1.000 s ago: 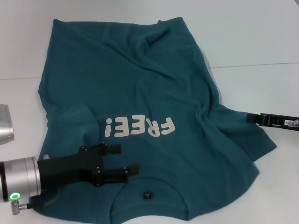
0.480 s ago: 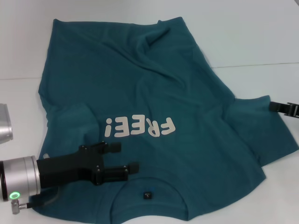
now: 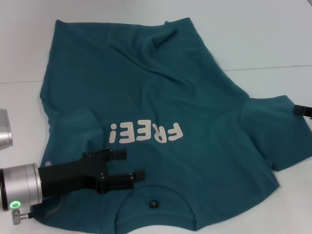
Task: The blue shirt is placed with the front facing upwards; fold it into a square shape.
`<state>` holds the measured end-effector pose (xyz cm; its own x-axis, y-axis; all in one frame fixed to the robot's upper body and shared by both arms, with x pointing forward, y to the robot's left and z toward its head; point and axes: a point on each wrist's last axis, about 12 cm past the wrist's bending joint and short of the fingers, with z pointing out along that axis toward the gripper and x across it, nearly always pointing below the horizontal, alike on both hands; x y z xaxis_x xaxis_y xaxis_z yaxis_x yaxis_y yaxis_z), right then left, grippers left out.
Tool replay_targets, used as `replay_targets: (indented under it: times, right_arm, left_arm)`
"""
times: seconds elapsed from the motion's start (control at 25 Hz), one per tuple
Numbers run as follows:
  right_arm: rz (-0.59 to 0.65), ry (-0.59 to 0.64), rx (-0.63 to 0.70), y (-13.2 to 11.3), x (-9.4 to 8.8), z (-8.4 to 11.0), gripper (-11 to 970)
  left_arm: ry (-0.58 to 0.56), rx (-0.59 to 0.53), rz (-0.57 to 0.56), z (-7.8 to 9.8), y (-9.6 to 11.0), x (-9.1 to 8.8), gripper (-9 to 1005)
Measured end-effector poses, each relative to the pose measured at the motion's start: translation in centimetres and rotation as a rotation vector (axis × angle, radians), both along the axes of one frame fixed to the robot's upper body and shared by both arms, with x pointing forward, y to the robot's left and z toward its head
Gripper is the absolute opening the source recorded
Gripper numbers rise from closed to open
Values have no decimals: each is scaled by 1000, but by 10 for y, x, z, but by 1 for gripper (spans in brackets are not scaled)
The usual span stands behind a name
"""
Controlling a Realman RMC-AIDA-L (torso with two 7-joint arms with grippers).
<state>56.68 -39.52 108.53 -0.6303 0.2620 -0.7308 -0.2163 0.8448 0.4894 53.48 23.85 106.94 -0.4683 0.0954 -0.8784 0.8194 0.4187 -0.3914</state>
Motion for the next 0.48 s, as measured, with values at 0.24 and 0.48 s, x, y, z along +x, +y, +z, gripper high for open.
replay_targets:
  times: [0.24,0.48]
  right_arm:
    - [-15,-14,-27,-8,2,8,5]
    - [10,-39,-48,0,9,12,4]
  left_arm:
    - [3,-1,3,0,1,-1,949]
    - [3,-4,7,0,1,-1,949]
